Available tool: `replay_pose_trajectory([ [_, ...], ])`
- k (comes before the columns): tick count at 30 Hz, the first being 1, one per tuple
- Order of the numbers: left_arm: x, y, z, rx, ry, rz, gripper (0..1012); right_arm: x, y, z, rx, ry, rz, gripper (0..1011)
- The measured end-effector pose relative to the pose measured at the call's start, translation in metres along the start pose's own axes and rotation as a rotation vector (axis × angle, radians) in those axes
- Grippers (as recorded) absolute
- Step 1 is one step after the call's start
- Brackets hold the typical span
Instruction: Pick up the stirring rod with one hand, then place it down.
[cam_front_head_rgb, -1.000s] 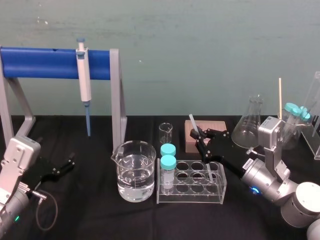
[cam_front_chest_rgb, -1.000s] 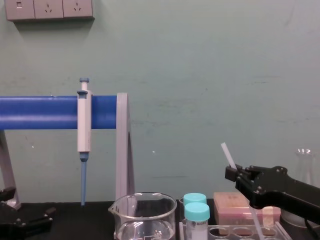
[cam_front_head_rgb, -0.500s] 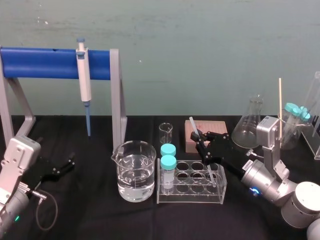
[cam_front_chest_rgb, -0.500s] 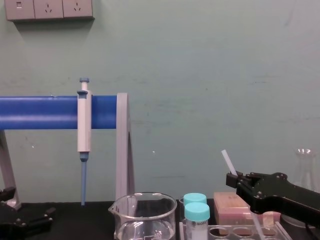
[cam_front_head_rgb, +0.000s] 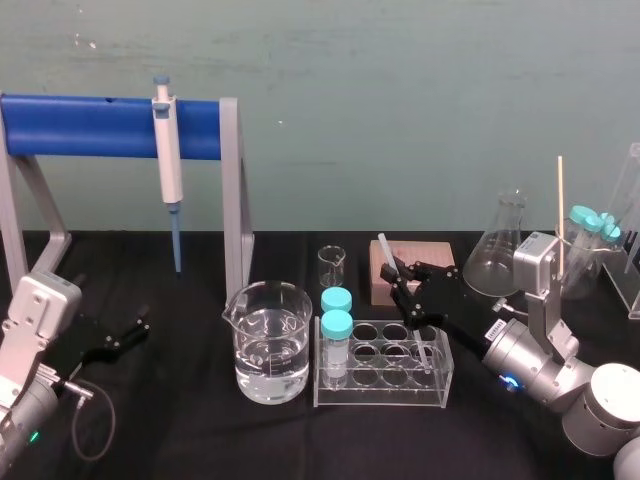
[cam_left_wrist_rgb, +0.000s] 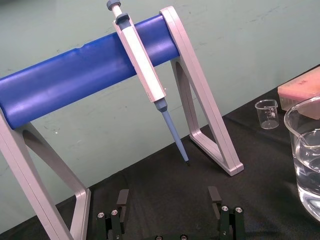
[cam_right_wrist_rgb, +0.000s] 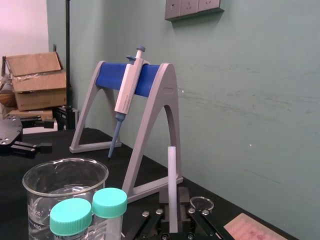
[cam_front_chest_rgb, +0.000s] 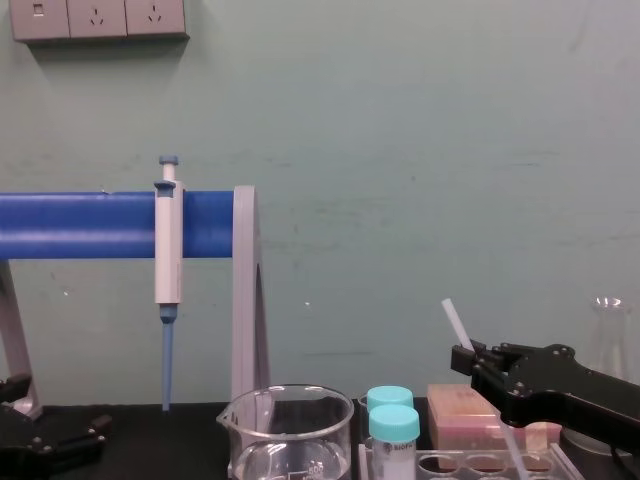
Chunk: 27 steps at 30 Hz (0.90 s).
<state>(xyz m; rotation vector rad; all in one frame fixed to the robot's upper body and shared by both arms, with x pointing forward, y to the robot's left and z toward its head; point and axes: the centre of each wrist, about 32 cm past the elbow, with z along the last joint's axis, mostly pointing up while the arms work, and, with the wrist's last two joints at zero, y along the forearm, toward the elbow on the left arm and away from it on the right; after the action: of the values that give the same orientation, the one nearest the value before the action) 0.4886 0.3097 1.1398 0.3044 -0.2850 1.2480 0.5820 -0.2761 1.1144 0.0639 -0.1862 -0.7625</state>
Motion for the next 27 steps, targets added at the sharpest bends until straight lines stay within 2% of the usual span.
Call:
replay_pose_trajectory([
  [5, 0.0000, 0.0000, 0.0000, 0.000, 0.000, 0.000, 1000, 0.0000, 0.0000, 0.0000, 0.001, -0.001, 0.000, 238],
  [6, 0.0000, 0.0000, 0.0000, 0.000, 0.000, 0.000, 1000, 0.0000, 0.0000, 0.0001, 0.001, -0.001, 0.000, 296],
  [9, 0.0000, 0.0000, 0.0000, 0.000, 0.000, 0.000, 1000, 0.0000, 0.0001, 0.0001, 0.001, -0.001, 0.000, 357],
  [10, 0.0000, 0.0000, 0.0000, 0.000, 0.000, 0.000, 1000, 0.0000, 0.0001, 0.0001, 0.001, -0.001, 0.000, 411],
  [13, 0.0000, 0.0000, 0.0000, 0.000, 0.000, 0.000, 1000, 0.0000, 0.0001, 0.0001, 0.002, -0.001, 0.000, 471],
  [16, 0.0000, 0.0000, 0.0000, 0.000, 0.000, 0.000, 1000, 0.0000, 0.0001, 0.0001, 0.002, -0.002, 0.000, 618],
  [19, 0.0000, 0.0000, 0.0000, 0.000, 0.000, 0.000, 1000, 0.0000, 0.0001, 0.0001, 0.002, -0.002, 0.000, 673],
  [25, 0.0000, 0.0000, 0.0000, 0.000, 0.000, 0.000, 1000, 0.0000, 0.0001, 0.0001, 0.002, -0.002, 0.000, 889],
  [26, 0.0000, 0.0000, 0.0000, 0.000, 0.000, 0.000, 1000, 0.0000, 0.0001, 0.0001, 0.002, -0.002, 0.000, 889],
  [27, 0.0000, 0.0000, 0.0000, 0.000, 0.000, 0.000, 1000, 0.0000, 0.0001, 0.0001, 0.002, -0.002, 0.000, 934],
])
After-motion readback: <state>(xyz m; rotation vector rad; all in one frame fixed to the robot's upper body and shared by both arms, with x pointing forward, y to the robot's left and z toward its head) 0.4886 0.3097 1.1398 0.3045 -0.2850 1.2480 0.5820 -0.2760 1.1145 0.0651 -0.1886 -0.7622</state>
